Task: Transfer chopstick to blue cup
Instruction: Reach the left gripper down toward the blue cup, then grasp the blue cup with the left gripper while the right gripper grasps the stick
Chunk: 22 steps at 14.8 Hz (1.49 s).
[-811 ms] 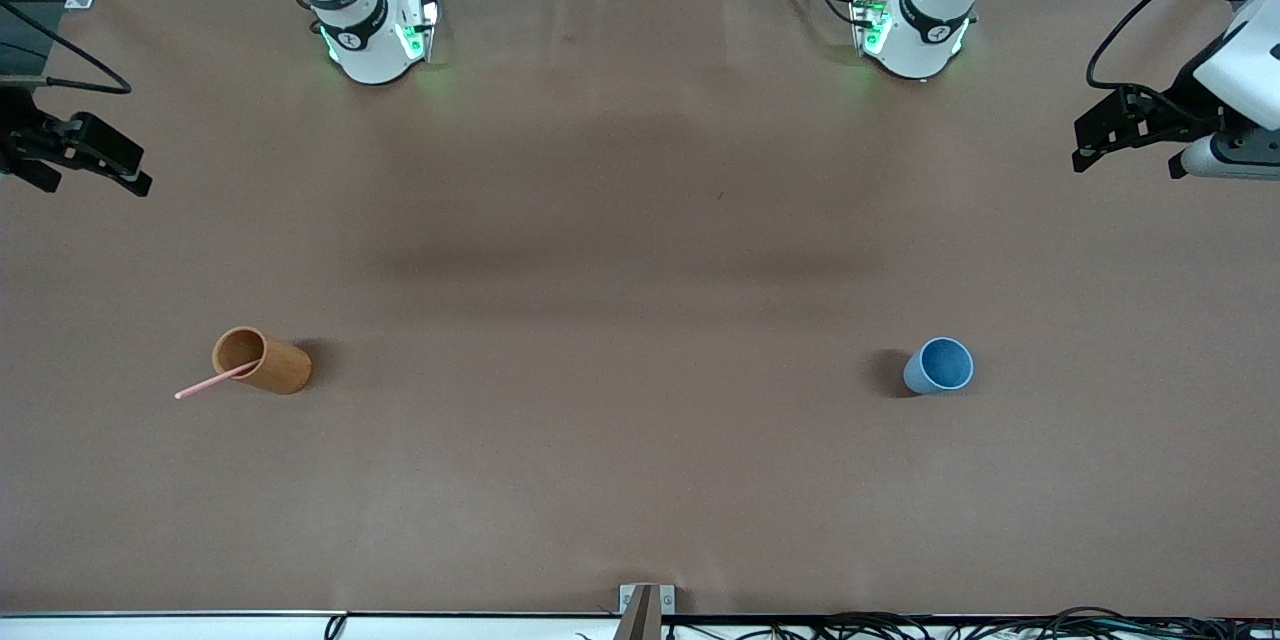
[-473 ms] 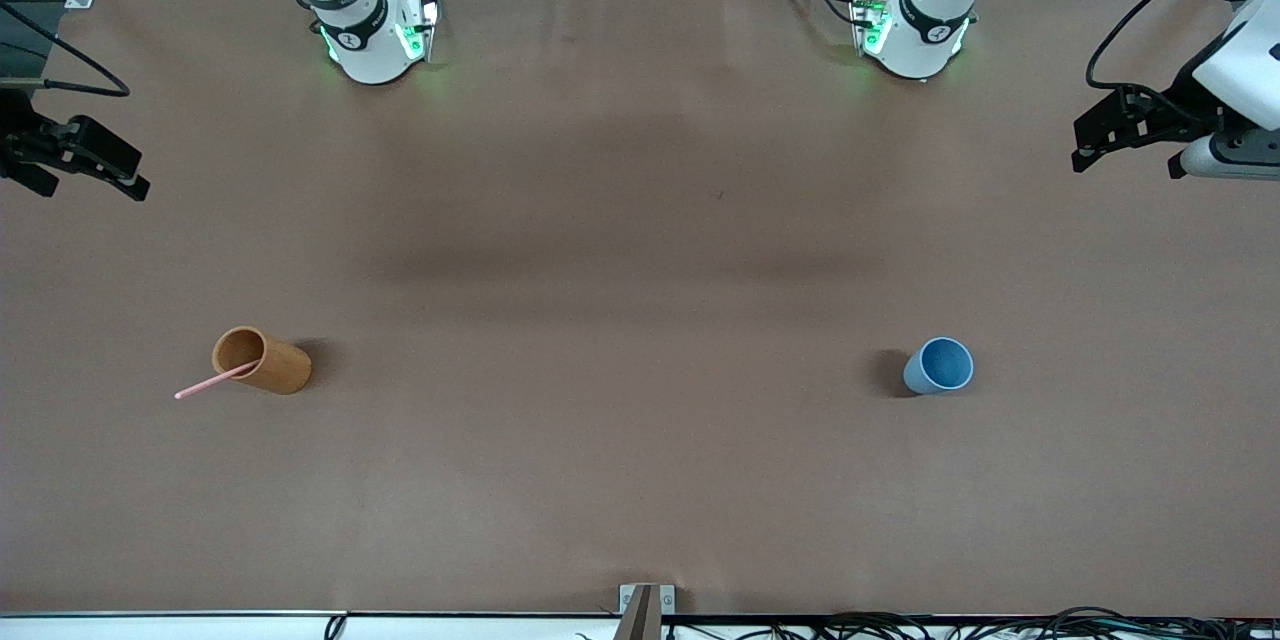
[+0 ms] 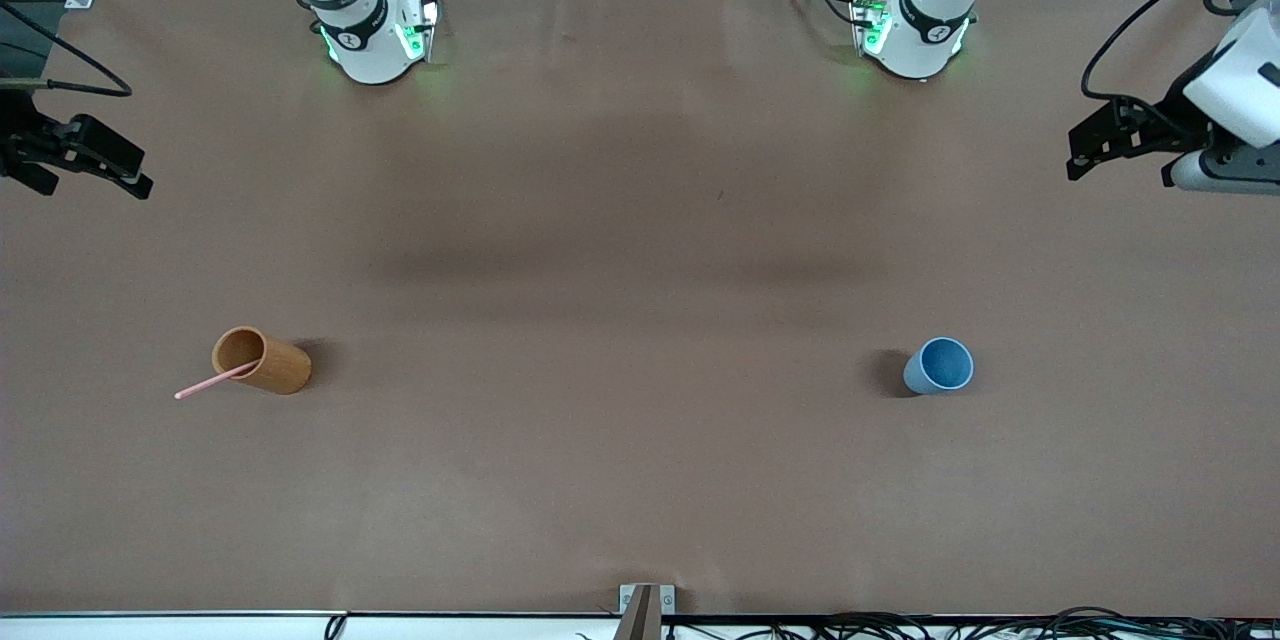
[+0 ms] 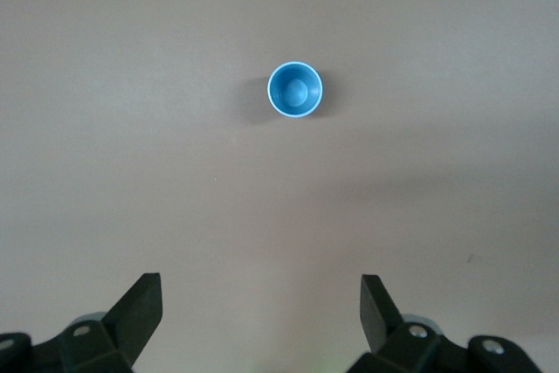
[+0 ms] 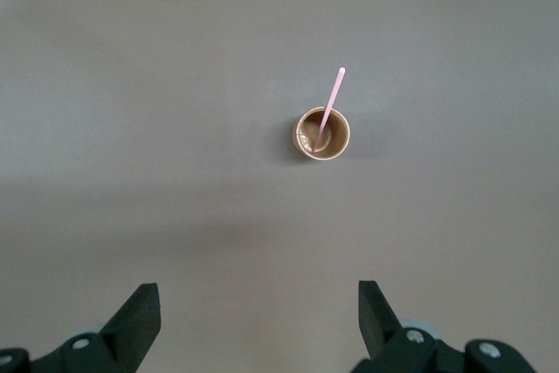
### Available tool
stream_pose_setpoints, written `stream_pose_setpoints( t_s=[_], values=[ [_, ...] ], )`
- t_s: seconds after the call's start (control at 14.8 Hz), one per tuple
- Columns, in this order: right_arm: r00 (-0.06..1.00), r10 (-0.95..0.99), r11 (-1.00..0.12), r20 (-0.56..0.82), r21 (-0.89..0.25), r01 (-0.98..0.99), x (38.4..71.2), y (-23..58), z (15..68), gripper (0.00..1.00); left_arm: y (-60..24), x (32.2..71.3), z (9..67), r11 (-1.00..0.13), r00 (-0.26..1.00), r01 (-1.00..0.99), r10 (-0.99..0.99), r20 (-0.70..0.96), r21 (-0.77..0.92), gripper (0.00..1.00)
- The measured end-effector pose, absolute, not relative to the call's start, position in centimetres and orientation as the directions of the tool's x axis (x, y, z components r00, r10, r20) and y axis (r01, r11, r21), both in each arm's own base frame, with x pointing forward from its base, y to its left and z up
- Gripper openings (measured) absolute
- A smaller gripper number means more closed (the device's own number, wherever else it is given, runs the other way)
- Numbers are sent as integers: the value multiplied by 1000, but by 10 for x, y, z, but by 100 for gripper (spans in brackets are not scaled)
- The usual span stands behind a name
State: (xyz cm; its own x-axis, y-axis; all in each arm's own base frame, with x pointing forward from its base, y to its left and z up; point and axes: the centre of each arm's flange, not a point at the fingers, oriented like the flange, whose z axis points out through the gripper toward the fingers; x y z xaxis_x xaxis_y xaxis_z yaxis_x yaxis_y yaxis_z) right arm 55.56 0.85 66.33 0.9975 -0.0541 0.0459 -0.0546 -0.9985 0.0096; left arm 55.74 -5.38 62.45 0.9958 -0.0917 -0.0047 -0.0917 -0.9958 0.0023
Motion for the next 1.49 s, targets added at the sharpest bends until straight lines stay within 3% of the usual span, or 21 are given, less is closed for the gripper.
stream_pose_setpoints(
  t_s=[0.2,0.47,0.68,1.01,1.22,1.28,1.35,1.42,1.49],
  values=[
    [998,-53,-998,46,10,-54,561,9,658,100,-46,598,565,-997,997,-73,-73,-27,6,100],
    [993,-92,-996,68,13,-93,592,-14,624,100,-43,647,438,-998,995,-61,-62,-79,11,100],
    [980,-138,-990,143,21,-142,631,-53,586,100,-44,658,360,-998,995,-57,-58,-82,14,100],
    [971,-145,-988,190,29,-153,685,-69,492,98,-45,660,279,-999,995,-43,-44,-88,16,100],
    [971,-180,-983,156,2,-182,704,-81,426,89,-46,662,260,-999,995,-41,-42,-88,17,90],
    [971,-195,-981,142,-7,-196,708,-86,407,79,-47,663,256,-999,996,-41,-42,-84,18,90],
    [971,-203,-979,128,-9,-203,709,-90,395,77,-47,663,253,-999,996,-41,-43,-82,19,85],
    [971,-206,-978,118,-8,-207,709,-93,387,77,-48,663,250,-999,996,-41,-43,-83,20,73],
    [972,-208,-978,111,-7,-209,710,-94,382,69,-48,663,247,-999,996,-42,-43,-84,20,63]
  ],
)
